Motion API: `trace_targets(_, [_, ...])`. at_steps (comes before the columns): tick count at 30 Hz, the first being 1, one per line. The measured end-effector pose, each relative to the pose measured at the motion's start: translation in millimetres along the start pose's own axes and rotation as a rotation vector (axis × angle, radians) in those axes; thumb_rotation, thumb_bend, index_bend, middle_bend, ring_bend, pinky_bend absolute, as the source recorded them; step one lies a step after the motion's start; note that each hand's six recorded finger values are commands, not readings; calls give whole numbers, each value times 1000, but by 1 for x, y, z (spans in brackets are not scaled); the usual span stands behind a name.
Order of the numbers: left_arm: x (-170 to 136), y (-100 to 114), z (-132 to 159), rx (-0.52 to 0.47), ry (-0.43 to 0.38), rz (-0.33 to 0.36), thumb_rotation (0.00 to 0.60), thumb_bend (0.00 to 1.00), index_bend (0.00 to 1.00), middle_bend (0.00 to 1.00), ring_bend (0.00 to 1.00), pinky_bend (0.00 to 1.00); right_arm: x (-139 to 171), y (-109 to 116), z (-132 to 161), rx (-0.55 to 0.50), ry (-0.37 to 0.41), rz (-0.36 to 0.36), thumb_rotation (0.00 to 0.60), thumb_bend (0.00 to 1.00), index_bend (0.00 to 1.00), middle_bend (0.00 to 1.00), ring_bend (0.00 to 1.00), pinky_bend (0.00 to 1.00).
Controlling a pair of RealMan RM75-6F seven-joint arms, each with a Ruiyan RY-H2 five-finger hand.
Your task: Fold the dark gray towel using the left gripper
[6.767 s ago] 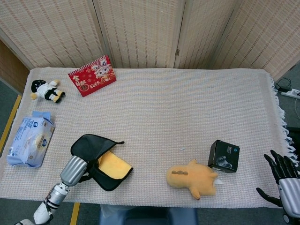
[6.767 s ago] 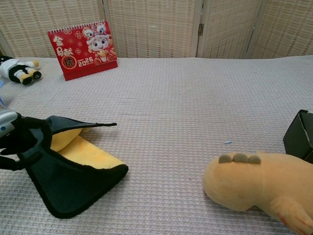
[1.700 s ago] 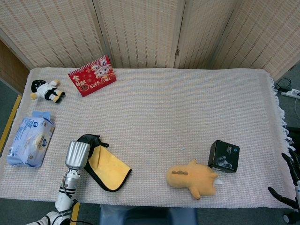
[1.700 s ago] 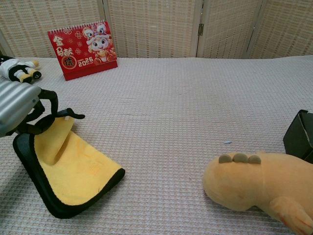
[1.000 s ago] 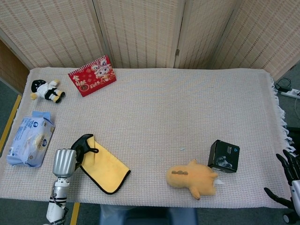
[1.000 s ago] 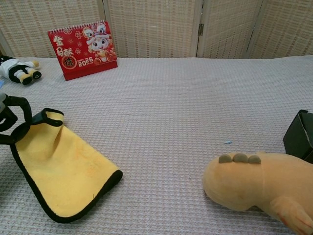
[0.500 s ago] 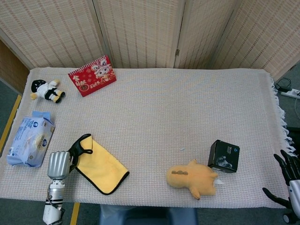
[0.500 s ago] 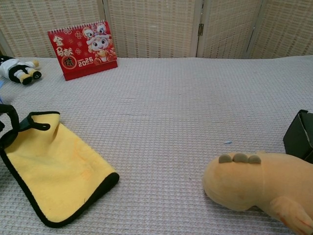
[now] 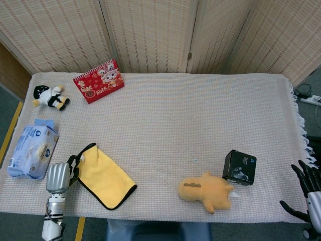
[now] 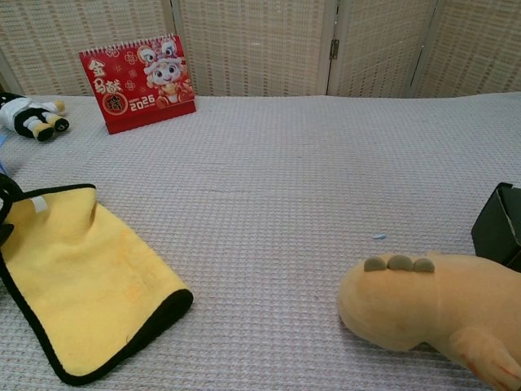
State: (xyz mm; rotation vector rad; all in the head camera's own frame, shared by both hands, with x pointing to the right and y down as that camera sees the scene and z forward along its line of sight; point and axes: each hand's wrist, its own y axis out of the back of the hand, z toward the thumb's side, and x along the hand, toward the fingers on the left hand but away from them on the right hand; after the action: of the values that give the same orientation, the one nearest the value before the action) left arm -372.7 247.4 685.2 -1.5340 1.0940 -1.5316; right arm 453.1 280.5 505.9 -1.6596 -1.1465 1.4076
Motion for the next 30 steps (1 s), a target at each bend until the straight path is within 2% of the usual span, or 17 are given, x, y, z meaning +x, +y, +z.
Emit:
trace_targets(7, [1, 2, -7, 3, 32, -19, 600, 437, 383, 1000, 1000, 1000, 0, 0, 1, 0, 1, 1, 600, 211, 0, 0, 0, 0])
trace_targets(14, [8, 19, -3, -26, 28, 37, 600, 438, 383, 1000, 1000, 1000, 0, 0, 1, 0, 2, 0, 600, 211, 0, 0, 0, 0])
trace_targets(19, [15, 28, 19, -61, -29, 40, 600, 438, 403, 1000, 1000, 1000, 0, 1, 1, -1, 2, -3, 600, 211, 0, 0, 0, 0])
trace_targets(26, [32, 24, 59, -50, -128, -15, 600, 438, 419, 1000, 1000, 1000, -1, 1, 0, -5, 1, -1, 600, 211, 0, 0, 0, 0])
trace_targets(30, [40, 16, 72, -49, -144, -62, 600, 438, 399, 1000, 1000, 1000, -1, 3, -3, -8, -7, -6, 600, 210, 0, 0, 0, 0])
